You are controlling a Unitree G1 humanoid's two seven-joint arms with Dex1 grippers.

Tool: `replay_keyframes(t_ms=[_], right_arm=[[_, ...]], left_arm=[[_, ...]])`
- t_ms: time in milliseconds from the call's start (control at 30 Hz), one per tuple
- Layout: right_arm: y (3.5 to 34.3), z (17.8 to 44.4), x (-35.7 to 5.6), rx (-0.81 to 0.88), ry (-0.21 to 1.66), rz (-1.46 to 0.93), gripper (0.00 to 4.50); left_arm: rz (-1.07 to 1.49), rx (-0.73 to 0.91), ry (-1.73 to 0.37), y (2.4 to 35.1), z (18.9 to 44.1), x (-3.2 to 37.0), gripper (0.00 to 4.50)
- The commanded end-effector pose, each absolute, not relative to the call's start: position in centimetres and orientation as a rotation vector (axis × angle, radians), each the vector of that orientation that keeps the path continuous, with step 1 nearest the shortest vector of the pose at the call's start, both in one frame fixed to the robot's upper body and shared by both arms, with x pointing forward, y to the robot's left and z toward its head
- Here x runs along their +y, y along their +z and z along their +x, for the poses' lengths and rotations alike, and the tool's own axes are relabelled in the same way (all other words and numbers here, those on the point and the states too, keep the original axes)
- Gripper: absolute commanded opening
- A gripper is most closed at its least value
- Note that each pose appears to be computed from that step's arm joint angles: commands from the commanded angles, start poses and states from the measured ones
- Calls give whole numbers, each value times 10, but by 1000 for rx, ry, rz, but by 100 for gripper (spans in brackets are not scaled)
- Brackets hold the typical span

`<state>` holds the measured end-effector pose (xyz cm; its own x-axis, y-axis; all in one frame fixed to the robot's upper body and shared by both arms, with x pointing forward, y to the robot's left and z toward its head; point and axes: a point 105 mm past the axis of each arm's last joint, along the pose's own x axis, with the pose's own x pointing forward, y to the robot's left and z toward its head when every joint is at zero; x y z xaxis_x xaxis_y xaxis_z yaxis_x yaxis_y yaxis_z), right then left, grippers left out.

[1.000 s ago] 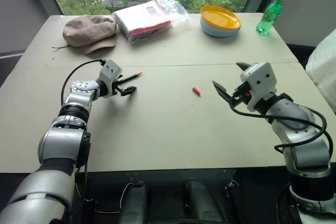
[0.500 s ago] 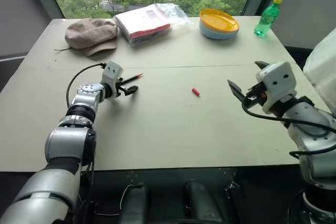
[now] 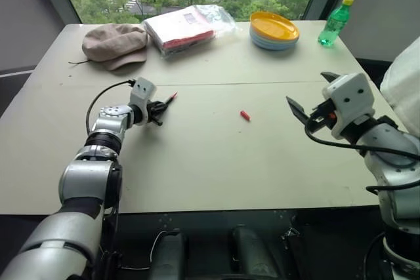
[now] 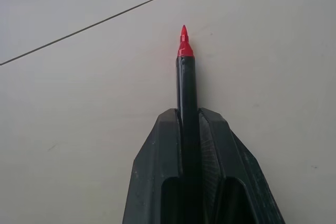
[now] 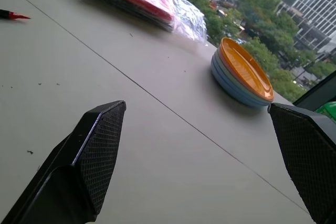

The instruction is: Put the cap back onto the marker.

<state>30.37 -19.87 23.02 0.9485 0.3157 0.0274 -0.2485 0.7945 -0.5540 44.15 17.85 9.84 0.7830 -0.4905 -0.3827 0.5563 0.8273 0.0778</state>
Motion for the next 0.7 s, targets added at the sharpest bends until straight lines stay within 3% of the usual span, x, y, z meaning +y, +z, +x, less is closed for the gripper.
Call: replay_keyframes(t_ms=[33, 533, 600, 700], right_arm=[[243, 300, -200, -168, 286, -598, 450], [235, 294, -195, -132, 314, -562, 450], [234, 294, -194, -123, 332, -560, 450], [236, 297, -192, -121, 350, -568, 450]], left_arm=[[163, 496, -619, 64, 426, 171, 34], [326, 442, -731, 52, 417, 151, 34], [316, 436, -731, 50, 416, 148, 0], [304, 422, -716, 50, 417, 145, 0]])
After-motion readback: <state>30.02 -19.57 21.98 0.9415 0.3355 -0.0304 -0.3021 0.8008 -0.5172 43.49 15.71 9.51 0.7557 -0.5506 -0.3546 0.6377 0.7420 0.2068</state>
